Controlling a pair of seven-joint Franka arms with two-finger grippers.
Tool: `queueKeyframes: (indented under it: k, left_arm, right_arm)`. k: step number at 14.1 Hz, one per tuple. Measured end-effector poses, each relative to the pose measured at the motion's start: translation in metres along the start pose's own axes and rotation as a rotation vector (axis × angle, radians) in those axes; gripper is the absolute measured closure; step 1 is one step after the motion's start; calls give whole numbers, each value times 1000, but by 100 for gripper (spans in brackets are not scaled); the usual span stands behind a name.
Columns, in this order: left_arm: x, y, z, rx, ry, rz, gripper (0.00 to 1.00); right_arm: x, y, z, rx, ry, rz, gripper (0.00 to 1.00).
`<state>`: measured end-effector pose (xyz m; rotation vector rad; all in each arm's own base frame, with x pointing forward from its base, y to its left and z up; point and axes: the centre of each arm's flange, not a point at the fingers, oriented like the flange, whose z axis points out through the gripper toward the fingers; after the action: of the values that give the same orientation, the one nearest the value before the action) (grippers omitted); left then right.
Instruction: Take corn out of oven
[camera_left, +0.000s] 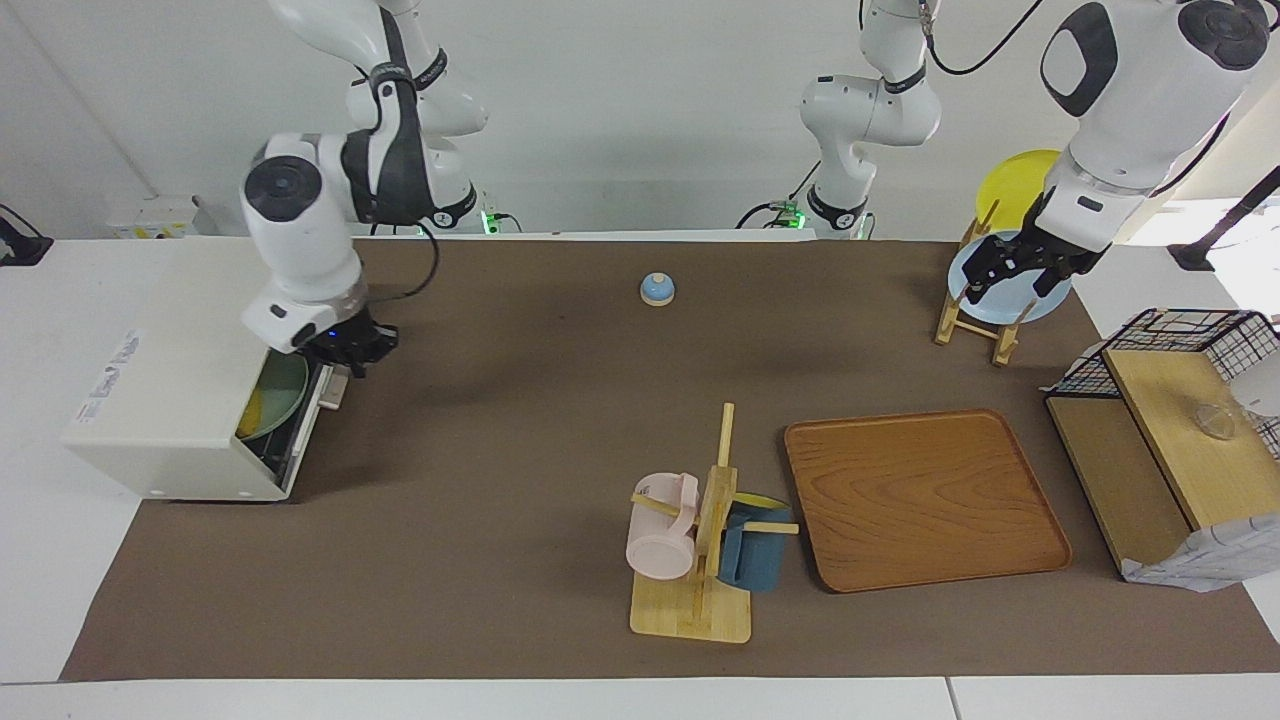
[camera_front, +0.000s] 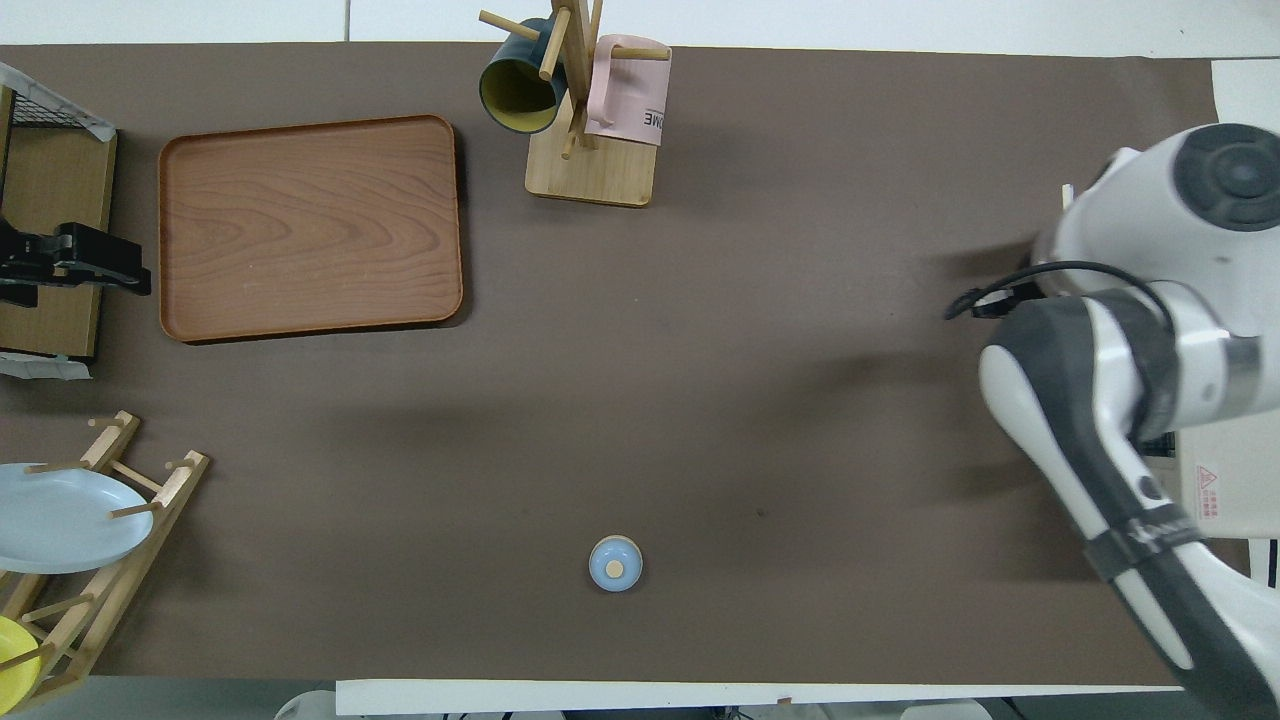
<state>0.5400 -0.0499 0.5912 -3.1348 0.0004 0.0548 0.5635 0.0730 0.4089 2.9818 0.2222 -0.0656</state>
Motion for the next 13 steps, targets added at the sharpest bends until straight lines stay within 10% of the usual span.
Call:
queueKeyframes:
  k: [3, 8, 13]
  left_arm:
    - [0, 0, 0, 0, 0, 0, 0]
    - [0, 0, 0, 0, 0, 0, 0]
    - [0, 0, 0, 0, 0, 0, 0]
  right_arm:
    - [12, -24, 2, -4, -26, 23, 89]
    - [5, 37, -17, 6, -99, 122, 43]
    - [-10, 70, 16, 26, -107, 129, 43]
